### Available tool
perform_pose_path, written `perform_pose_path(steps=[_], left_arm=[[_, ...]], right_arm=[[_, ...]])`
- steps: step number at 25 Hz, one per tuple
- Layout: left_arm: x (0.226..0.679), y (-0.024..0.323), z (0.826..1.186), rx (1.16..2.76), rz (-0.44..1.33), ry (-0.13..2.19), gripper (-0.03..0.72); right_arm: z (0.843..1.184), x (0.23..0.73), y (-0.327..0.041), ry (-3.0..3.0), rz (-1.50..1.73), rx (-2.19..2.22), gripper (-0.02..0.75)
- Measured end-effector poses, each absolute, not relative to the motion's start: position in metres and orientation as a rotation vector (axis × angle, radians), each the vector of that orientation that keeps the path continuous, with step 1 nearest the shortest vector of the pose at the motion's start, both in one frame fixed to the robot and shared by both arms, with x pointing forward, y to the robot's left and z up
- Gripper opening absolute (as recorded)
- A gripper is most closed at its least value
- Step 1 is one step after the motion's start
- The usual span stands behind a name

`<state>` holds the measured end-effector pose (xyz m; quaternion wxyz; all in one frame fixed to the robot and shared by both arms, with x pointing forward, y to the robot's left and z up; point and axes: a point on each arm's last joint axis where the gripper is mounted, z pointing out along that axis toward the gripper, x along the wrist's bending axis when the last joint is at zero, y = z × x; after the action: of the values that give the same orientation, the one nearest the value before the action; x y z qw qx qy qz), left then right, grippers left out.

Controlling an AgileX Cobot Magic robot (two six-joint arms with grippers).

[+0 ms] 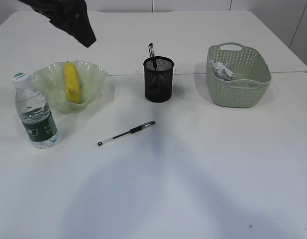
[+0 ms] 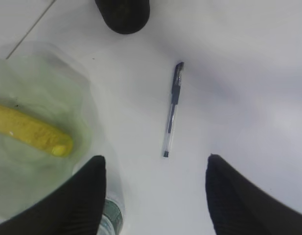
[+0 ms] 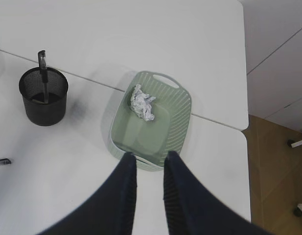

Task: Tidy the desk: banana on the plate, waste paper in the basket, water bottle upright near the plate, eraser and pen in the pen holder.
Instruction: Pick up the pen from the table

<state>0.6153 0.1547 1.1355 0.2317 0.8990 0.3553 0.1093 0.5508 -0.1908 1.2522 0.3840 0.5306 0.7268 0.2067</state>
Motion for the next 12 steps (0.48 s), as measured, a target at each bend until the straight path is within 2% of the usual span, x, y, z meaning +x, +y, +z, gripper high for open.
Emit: perform_pose_path(steps=[5,9,12], left_arm=[[0.636,0.146,1.131,2.38,0.402,0.941,0.454],[0.654,0.139,1.136,2.206,0.542,0.898,0.454],[0.667,0.13,1.135,2.059,0.569,0.871,0.454]], right_arm=[[1.252,0.551,-0.191,1.86,0.519,1.342,0.147],[1.252,0.551,-0.192,1.857,0.51,1.335,0.147],[1.253,0.551,-0.194,1.842,0.489,1.328,0.147]])
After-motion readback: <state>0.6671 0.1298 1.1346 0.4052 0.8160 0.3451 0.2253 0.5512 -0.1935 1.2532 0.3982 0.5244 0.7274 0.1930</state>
